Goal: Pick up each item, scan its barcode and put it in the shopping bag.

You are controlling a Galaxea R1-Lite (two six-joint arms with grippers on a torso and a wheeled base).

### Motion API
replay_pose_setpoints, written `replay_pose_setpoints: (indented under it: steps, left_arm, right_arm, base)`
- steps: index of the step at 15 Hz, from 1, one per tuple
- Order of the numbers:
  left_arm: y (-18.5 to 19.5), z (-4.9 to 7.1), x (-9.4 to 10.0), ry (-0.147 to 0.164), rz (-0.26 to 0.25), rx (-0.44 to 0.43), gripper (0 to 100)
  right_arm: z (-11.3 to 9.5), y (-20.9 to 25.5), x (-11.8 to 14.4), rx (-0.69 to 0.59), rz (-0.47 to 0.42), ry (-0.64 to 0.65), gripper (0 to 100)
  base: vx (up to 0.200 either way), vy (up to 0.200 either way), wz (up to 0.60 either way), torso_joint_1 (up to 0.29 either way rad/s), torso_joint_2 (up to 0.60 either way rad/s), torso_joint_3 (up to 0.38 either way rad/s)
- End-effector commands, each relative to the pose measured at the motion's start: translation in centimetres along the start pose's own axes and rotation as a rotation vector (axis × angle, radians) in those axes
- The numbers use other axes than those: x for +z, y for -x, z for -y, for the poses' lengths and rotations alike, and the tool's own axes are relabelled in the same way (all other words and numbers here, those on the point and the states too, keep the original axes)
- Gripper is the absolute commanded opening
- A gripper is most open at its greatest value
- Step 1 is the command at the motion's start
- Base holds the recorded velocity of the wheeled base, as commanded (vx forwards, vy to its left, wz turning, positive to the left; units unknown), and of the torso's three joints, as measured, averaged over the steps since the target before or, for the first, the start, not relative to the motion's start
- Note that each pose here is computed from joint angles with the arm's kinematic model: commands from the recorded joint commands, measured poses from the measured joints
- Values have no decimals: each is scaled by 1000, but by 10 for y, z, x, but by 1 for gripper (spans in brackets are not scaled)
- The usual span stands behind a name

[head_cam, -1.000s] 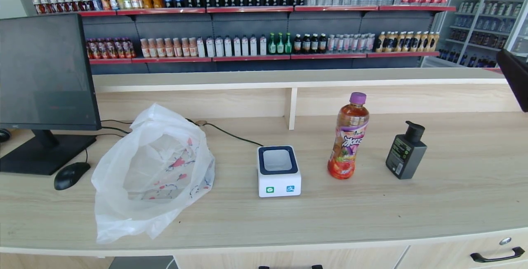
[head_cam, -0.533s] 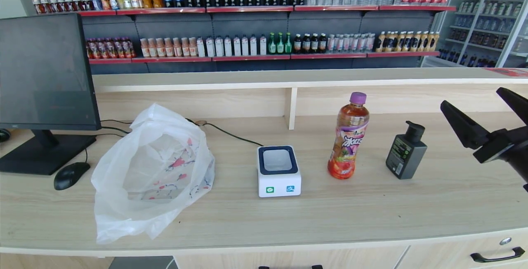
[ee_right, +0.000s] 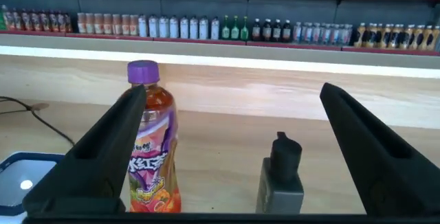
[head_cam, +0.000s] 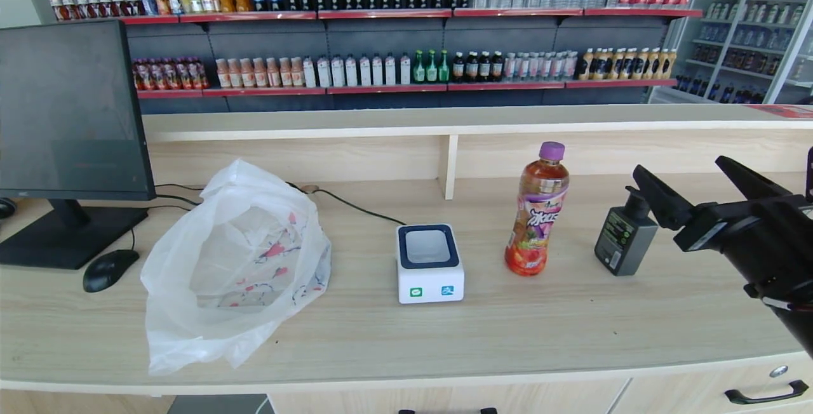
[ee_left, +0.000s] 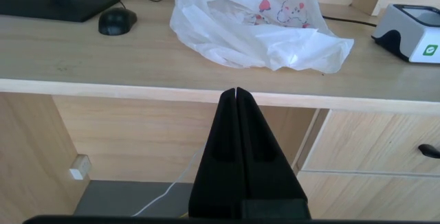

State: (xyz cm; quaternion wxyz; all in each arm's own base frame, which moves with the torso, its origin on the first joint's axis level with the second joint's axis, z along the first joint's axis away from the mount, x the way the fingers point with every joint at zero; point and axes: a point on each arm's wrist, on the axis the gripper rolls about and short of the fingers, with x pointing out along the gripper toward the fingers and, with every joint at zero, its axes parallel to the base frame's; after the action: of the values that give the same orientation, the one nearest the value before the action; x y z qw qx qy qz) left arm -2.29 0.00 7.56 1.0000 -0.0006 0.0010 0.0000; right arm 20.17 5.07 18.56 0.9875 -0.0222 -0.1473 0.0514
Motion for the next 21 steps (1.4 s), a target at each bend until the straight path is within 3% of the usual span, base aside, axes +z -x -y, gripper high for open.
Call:
replay_pose_setpoints:
  steps: [1,2,9,15,21]
  left_arm:
    - [0,0,0,0,0,0,0]
    - [0,0,0,0,0,0,0]
    - [0,0,0,0,0,0,0]
    - [0,0,0,0,0,0,0]
    - [0,0,0,0,0,0,0]
  right_arm:
    - [-22,2,-16,38,-81,-30,100]
    - [-29,3,-27,54,-131,-45,100]
    - [-54,-15,-53,122,-208,-71,100]
    - [-64,-25,-76,128,-274,-85,100]
    - [-62,-45,-91,92,-281,-100,100]
  base:
    - [0,0,0,0,0,0]
    - [0,0,0,0,0,0]
    - [0,0,0,0,0,0]
    - [0,0,0,0,0,0]
    - [0,0,0,0,0,0]
